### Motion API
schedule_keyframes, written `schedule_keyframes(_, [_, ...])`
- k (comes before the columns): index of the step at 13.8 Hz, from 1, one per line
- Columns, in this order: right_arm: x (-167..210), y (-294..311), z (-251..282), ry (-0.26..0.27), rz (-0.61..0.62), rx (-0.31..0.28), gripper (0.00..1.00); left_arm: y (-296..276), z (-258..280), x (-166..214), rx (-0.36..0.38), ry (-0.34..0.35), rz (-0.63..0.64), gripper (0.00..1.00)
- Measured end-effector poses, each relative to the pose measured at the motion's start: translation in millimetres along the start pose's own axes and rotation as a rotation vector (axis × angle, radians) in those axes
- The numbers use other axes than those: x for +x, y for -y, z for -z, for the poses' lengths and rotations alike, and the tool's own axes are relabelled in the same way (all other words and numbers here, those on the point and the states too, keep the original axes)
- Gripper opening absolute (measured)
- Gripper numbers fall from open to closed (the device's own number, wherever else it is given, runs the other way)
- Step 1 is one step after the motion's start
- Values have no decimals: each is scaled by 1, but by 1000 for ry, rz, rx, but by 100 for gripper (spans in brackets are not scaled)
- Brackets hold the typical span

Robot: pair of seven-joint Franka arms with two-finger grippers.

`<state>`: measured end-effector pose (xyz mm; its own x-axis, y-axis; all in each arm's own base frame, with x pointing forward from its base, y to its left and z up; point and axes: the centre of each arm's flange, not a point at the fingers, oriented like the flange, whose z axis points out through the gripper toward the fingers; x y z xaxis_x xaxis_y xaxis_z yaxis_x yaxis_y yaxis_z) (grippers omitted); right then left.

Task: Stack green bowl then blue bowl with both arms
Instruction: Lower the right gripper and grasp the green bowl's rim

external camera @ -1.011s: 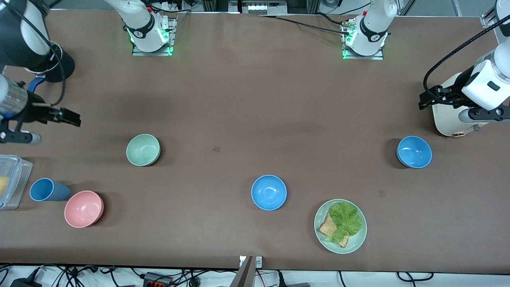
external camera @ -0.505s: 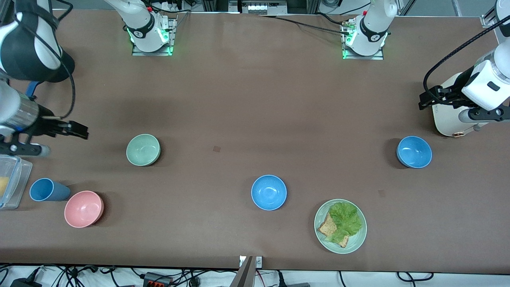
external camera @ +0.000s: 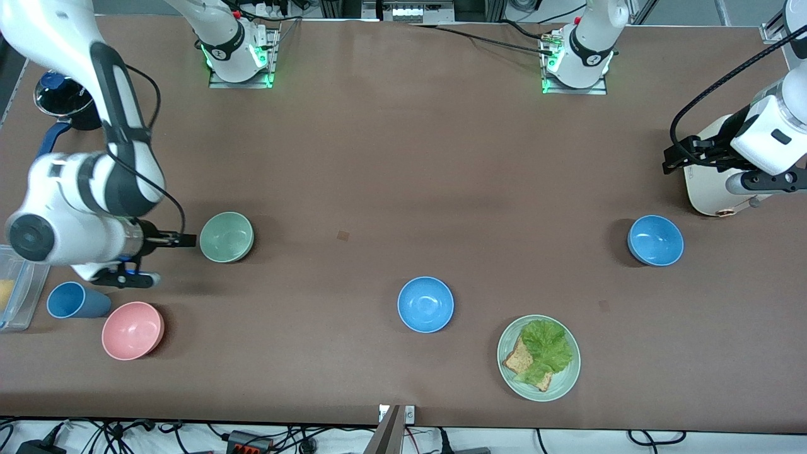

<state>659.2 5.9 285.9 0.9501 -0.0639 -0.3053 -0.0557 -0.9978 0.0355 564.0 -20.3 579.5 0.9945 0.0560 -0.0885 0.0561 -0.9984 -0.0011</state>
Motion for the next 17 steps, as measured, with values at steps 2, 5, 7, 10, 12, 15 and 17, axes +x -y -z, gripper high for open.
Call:
schedule_keyframes(2, [7, 1, -25, 27, 0, -4, 100, 0, 0, 0, 0, 0, 0, 100])
schedule_keyframes(5, [11, 2, -38, 38, 2, -7, 100, 0, 0, 0, 0, 0, 0, 100])
schedule_keyframes(7, [13, 3, -43, 42, 2, -7, 99, 0, 0, 0, 0, 0, 0, 100])
schedule_keyframes(10, [16, 3, -55, 52, 2, -9, 88, 0, 0, 0, 0, 0, 0, 100])
schedule_keyframes(12, [18, 5, -64, 61, 3, -8, 81, 0, 0, 0, 0, 0, 0, 100])
schedule_keyframes(15, [19, 12, -79, 83, 14, -6, 74, 0, 0, 0, 0, 0, 0, 100])
schedule_keyframes(17, [19, 13, -86, 94, 16, -6, 64, 0, 0, 0, 0, 0, 0, 100])
